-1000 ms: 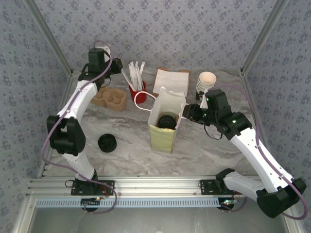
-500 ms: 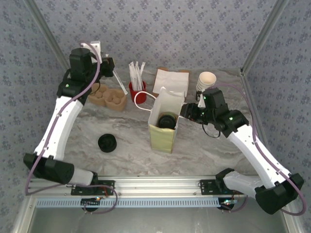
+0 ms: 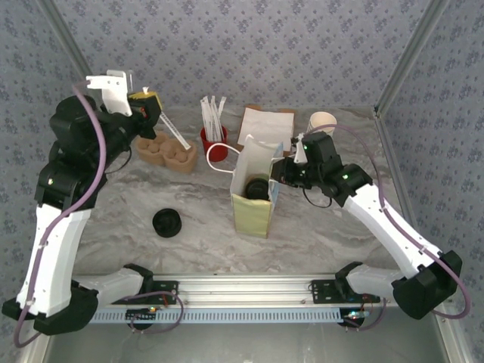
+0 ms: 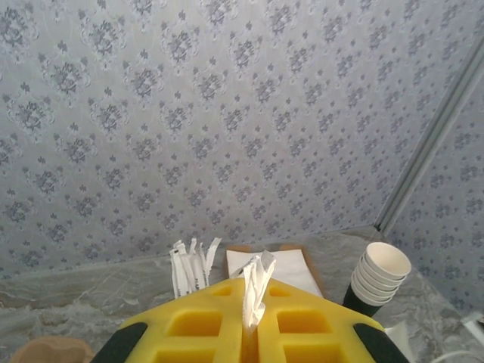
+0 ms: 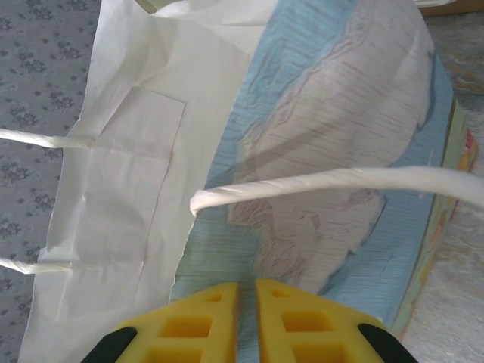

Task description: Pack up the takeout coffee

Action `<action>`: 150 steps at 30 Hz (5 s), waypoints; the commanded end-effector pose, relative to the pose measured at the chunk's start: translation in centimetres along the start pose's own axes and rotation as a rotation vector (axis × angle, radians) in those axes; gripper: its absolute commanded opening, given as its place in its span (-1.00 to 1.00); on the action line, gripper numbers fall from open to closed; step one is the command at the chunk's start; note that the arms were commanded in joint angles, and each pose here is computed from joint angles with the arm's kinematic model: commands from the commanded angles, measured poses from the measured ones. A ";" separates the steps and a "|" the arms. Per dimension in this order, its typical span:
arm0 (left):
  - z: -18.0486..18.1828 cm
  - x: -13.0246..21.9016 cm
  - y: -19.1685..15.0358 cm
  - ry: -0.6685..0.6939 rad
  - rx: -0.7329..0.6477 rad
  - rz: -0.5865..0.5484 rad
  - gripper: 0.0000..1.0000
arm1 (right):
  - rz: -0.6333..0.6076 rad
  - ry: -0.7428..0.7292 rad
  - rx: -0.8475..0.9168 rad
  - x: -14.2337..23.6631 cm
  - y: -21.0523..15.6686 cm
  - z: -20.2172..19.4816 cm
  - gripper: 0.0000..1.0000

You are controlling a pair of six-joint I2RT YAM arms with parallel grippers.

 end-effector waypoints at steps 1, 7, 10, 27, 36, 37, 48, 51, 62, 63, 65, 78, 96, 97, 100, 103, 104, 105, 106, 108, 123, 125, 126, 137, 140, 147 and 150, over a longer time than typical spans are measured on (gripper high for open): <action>-0.8 1.4 0.3 -0.025 -0.019 0.010 -0.78 | 0.005 0.073 0.026 -0.1 0.1 2.1 -0.68; -3.0 2.5 1.1 -0.112 -0.036 -0.017 -0.78 | 0.007 0.126 0.063 -0.2 0.0 4.6 -0.68; -3.7 2.7 1.4 -0.134 -0.044 -0.026 -0.78 | 0.019 0.135 0.063 -0.6 -0.3 5.0 -0.68; -11.3 -2.3 -1.7 -0.281 -0.148 0.053 -0.78 | 0.012 0.111 0.064 0.6 -0.5 5.1 -0.59; -12.7 -3.9 -5.4 -0.307 -0.116 0.132 -0.78 | -0.041 0.080 0.072 2.8 -0.1 4.6 -0.34; -12.8 -3.9 -6.0 -0.315 -0.112 0.144 -0.78 | -0.039 0.071 0.068 3.0 -0.1 4.4 -0.30; -12.8 -4.1 -12.5 -0.317 -0.063 0.247 -0.78 | -0.084 0.007 0.087 4.1 1.0 4.5 0.15; -13.1 -4.6 -14.1 -0.333 -0.046 0.278 -0.76 | -0.082 0.002 0.090 4.0 1.2 4.7 0.22; -13.5 -4.9 -15.5 -0.350 -0.038 0.321 -0.11 | -0.069 -0.056 0.089 3.4 0.8 3.5 0.24; -13.4 -4.8 -15.3 -0.343 -0.041 0.316 -0.07 | -0.070 -0.066 0.088 3.4 0.7 3.2 0.24; -13.0 -4.6 -15.0 -0.329 -0.048 0.307 -0.03 | -0.068 -0.080 0.085 3.3 0.5 2.7 0.24; -11.7 -4.2 -14.6 -0.248 -0.101 0.354 0.07 | -0.075 -0.164 0.069 3.2 -0.2 0.0 0.35; -9.7 -2.0 -13.6 -0.198 -0.091 0.321 0.10 | 0.016 -0.102 0.075 -1.2 -0.7 1.8 -0.51; -9.5 -1.7 -13.5 -0.194 -0.090 0.316 0.09 | 0.019 -0.093 0.077 -1.6 -0.7 2.0 -0.54; -8.9 -0.9 -13.1 -0.181 -0.090 0.302 0.10 | 0.021 -0.068 0.086 -2.7 -0.7 2.7 -0.65; -8.4 -0.3 -12.9 -0.165 -0.091 0.293 0.11 | 0.014 -0.038 0.082 -3.9 -0.4 3.5 -0.68; -8.3 -0.1 -12.9 -0.163 -0.090 0.289 0.11 | 0.014 -0.033 0.079 -4.3 -0.4 3.8 -0.69; -8.1 0.0 -12.7 -0.159 -0.088 0.284 0.11 | 0.011 -0.026 0.075 -4.8 -0.4 4.0 -0.71; -8.0 0.2 -12.6 -0.159 -0.086 0.279 0.11 | 0.006 -0.025 0.070 -5.2 -0.3 4.4 -0.72; -7.6 0.5 -13.0 -0.148 -0.095 0.298 0.11 | 0.005 -0.025 0.069 -6.0 -0.3 5.0 -0.73; -6.6 1.5 -12.9 -0.118 -0.085 0.288 0.12 | 0.004 -0.041 0.079 -8.7 0.3 7.9 -0.25; -6.6 1.5 -12.8 -0.118 -0.082 0.286 0.12 | 0.011 -0.051 0.094 -8.2 0.3 7.9 -0.04; -6.5 1.6 -12.8 -0.118 -0.080 0.285 0.11 | 0.013 -0.051 0.105 -7.9 0.3 7.9 0.04; -6.8 1.4 -13.0 -0.128 -0.071 0.291 0.11 | 0.034 -0.010 0.177 -3.7 0.7 8.1 0.57; -6.7 1.5 -13.0 -0.124 -0.073 0.293 0.10 | 0.027 0.022 0.176 -2.3 1.1 8.3 0.63; -6.7 1.4 -12.9 -0.128 -0.072 0.289 0.10 | 0.012 0.039 0.206 -0.5 1.9 8.4 0.79; -6.8 1.4 -13.0 -0.128 -0.072 0.290 0.10 | 0.019 0.040 0.208 -0.6 2.0 8.4 0.85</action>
Point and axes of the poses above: each hand's point on the last joint's axis, 136 mm out from that joint toward the fingers, its own x axis back along the fingers, its own z axis along the line the jaws close on, y = z × x, the point moved 4 cm from there along x, back along the fingers, and after that the axes turned 6 degrees about -x, right-handed, at the moved point
